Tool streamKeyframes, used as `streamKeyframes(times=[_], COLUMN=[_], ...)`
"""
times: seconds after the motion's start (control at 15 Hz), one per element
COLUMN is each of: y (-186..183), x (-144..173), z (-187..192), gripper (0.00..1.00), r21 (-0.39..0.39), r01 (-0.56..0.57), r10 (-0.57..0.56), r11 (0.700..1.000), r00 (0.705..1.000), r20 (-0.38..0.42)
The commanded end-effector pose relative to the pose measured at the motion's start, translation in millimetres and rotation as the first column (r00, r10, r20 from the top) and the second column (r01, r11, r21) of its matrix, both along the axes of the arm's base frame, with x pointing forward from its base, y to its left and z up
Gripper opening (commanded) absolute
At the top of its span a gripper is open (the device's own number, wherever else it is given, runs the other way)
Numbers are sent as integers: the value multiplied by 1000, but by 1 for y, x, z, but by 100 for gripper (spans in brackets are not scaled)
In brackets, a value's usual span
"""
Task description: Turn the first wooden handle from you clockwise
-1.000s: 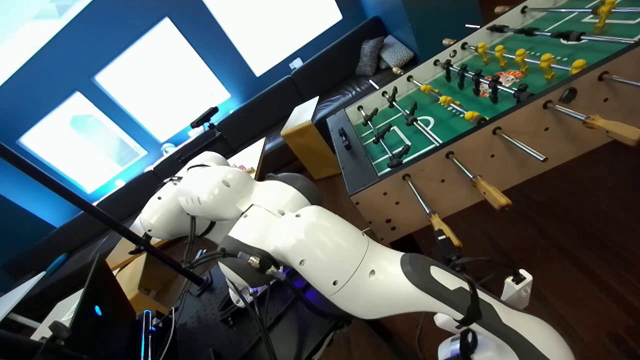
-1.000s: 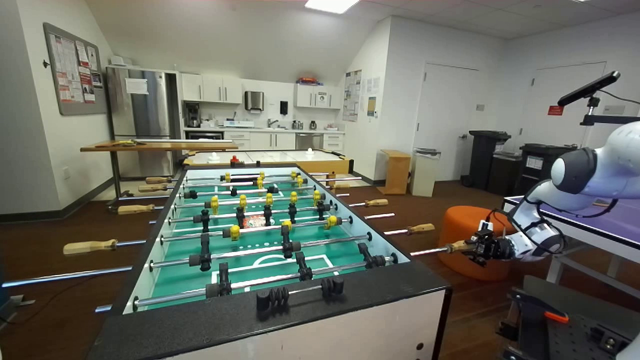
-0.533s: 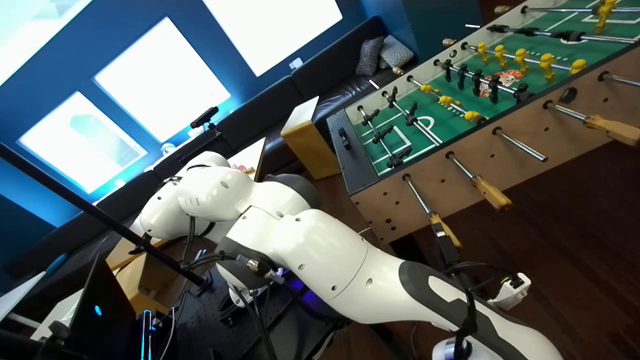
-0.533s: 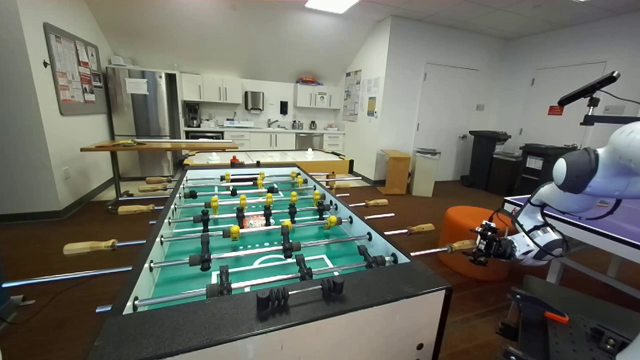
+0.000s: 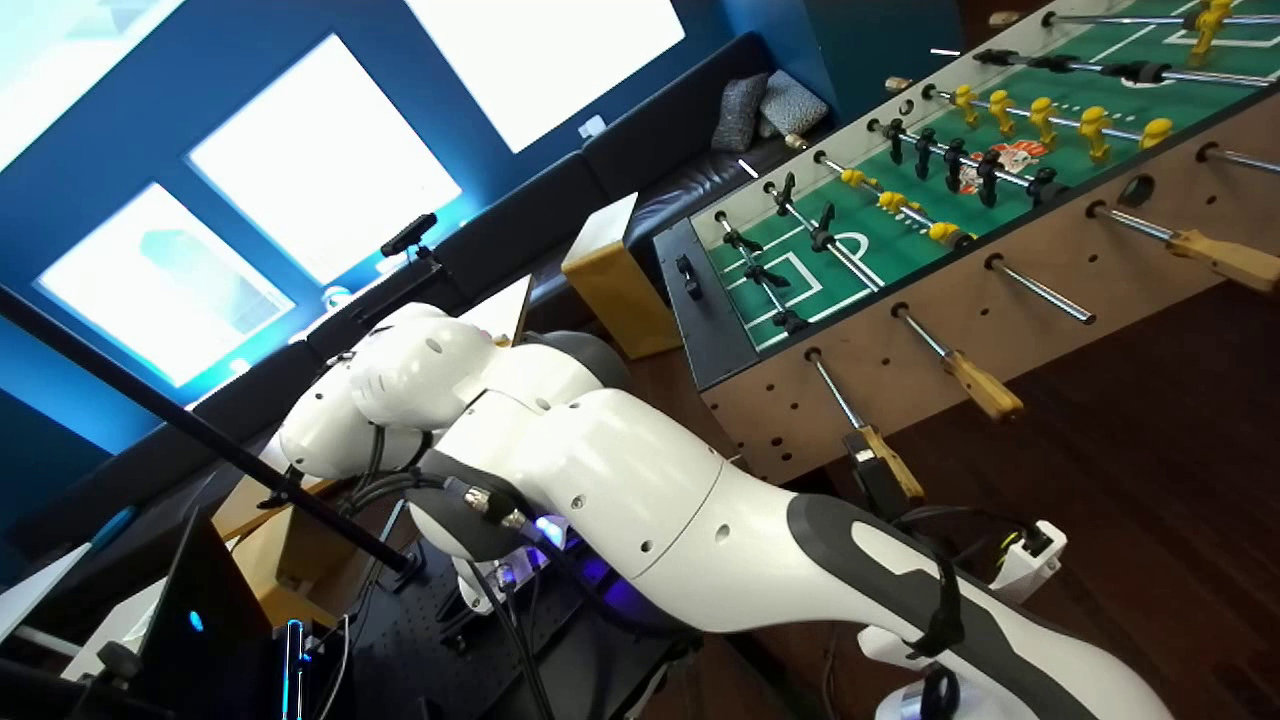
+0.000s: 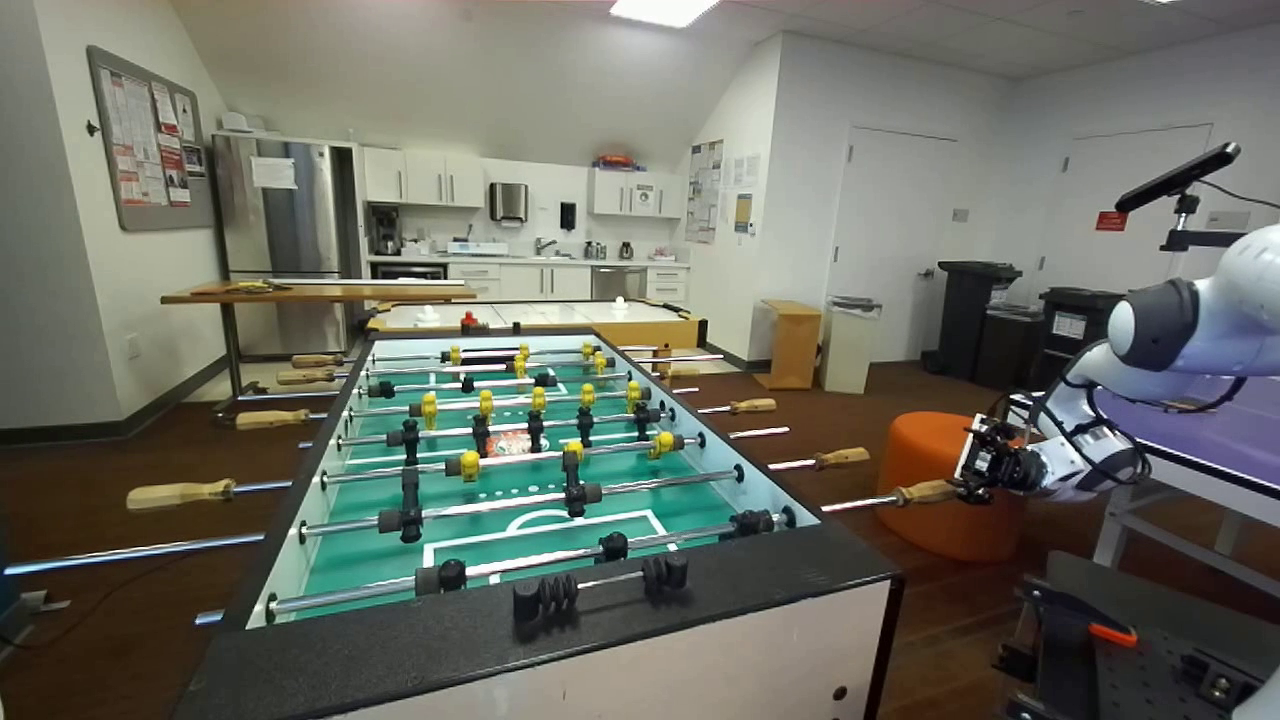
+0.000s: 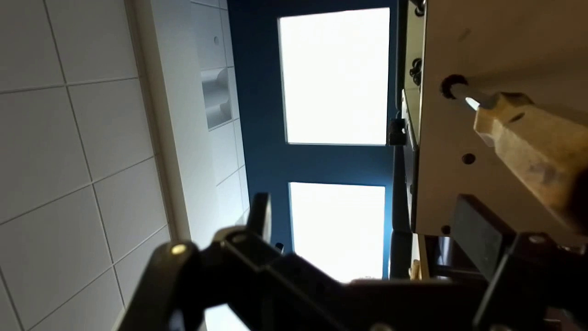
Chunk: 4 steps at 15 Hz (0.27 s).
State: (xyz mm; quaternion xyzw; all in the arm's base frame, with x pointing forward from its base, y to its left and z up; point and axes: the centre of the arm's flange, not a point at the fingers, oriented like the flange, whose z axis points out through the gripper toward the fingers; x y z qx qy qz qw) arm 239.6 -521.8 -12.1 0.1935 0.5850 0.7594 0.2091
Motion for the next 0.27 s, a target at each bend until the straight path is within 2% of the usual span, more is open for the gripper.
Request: streamKeyframes(times=[0.0,0.2], y=[4,3], x=[1,4], z=[30,36], gripper=[100,100], r21=[-51,-77], r01=[-54,-74], r10=[54,74], r11=[997,994], r00=[999,997], r20=[3,-10])
